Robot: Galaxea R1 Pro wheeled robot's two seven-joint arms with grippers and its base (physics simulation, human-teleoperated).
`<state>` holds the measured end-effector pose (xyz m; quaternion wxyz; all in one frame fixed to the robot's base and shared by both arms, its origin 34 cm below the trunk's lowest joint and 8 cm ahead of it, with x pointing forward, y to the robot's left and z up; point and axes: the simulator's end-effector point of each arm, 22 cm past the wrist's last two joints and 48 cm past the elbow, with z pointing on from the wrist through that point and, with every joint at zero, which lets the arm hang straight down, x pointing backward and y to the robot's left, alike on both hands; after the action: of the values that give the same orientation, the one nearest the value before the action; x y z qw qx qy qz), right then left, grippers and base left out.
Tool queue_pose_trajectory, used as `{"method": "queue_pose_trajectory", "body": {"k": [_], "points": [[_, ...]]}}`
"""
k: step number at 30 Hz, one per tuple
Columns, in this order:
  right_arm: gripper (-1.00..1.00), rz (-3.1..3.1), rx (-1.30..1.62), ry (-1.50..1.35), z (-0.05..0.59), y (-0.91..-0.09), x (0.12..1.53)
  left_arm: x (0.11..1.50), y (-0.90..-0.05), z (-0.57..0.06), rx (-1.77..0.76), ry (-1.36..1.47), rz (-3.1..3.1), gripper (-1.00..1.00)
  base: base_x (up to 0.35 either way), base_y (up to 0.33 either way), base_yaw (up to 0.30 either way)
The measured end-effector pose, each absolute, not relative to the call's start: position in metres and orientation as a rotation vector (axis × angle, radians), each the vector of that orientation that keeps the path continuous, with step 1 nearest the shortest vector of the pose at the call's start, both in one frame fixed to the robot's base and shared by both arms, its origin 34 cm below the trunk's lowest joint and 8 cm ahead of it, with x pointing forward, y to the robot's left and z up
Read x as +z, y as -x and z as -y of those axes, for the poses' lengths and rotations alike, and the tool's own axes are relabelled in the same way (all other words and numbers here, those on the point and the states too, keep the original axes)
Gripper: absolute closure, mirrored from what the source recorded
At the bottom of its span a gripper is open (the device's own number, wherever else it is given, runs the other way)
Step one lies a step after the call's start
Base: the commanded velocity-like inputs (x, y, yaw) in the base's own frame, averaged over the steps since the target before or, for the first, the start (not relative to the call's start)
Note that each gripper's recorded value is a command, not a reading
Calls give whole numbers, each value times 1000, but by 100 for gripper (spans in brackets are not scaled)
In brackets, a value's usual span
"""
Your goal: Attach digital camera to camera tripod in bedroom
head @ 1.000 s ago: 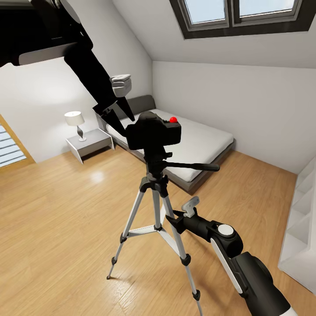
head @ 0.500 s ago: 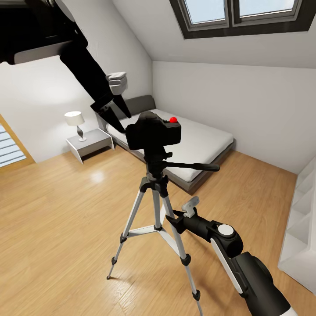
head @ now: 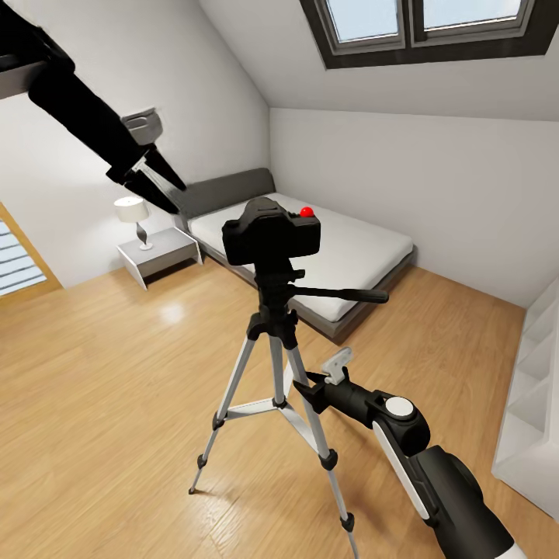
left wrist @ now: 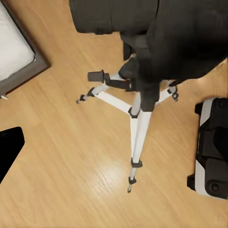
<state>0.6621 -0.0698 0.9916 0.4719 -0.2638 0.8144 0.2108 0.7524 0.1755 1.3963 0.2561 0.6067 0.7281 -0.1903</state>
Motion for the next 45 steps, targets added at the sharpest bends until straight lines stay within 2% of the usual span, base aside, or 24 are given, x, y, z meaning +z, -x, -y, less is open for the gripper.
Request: {"method": "queue_pose_trajectory", "body": {"k": [11,18,25,33,45], "points": [[100,-1994,516,646,70,-662,991,1282,-815,-295,-466,-1141,-2191,-100,0,0,0],[100,-1994,517,646,70,-662,991,1185,-833,-334,-501,-775,-2249,-100,0,0,0],[100,-1994,517,645,70,-662,991,1137,-842,-354,-506,-525,-2243,-100,0,0,0],[100,-1994,517,646,70,-662,991,1092,-827,-364,-627,-267,-2266,-100,0,0,0],[100,-1992,517,649,70,-662,992,1010,-780,-373,-670,-135,-2423,-100,0,0,0]]}}
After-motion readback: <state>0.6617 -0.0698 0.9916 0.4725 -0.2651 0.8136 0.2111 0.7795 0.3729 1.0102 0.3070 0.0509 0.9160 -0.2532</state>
